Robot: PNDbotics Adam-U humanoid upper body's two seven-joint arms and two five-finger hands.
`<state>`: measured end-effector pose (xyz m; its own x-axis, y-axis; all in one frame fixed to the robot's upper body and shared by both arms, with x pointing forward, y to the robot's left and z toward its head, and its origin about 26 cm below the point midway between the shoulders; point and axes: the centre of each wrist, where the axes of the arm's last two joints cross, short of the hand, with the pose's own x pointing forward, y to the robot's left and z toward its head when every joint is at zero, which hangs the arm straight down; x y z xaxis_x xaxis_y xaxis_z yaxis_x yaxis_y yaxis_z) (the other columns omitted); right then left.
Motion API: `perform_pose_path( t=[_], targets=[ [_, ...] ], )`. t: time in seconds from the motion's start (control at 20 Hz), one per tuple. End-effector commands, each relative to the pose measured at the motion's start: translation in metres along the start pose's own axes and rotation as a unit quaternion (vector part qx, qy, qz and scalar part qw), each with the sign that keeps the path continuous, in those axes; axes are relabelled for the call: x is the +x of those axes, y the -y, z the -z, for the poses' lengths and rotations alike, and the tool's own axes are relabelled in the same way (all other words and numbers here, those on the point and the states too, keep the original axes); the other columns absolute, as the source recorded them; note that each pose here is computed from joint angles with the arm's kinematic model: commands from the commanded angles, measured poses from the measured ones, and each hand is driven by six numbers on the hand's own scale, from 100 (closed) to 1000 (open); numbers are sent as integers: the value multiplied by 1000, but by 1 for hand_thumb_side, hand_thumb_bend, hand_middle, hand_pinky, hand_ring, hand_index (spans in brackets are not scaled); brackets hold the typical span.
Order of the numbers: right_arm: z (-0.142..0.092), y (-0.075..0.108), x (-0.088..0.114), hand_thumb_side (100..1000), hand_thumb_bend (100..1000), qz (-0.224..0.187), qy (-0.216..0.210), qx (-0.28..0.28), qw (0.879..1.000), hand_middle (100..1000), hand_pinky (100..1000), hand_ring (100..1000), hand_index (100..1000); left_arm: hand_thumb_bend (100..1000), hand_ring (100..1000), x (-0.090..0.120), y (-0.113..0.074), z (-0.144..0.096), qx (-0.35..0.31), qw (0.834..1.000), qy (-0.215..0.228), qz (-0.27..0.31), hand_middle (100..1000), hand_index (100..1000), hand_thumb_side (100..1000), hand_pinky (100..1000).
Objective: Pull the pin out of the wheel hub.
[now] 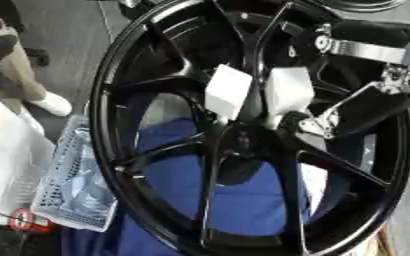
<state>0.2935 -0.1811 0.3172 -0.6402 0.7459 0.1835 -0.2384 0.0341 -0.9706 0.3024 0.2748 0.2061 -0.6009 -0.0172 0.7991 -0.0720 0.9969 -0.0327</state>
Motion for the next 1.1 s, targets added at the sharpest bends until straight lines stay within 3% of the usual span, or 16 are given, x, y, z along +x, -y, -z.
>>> perform_pose_path(
  t=[0.05,0.6,1.1],
  targets=[
    [-5,7,2,100,270,-4,1,-13,1000,638,767,775,701,104,687,7,1,2,-4,1000,14,-1,663,721,699,855],
    [-5,8,2,100,180,1,9,-35,999,530,749,720,606,100,689,7,1,1,-4,1000,12,-2,666,723,705,859],
    [-15,22,-3,100,156,18,26,-55,998,505,748,700,581,100,689,7,0,2,-3,1000,15,-3,667,723,702,861]
  ],
)
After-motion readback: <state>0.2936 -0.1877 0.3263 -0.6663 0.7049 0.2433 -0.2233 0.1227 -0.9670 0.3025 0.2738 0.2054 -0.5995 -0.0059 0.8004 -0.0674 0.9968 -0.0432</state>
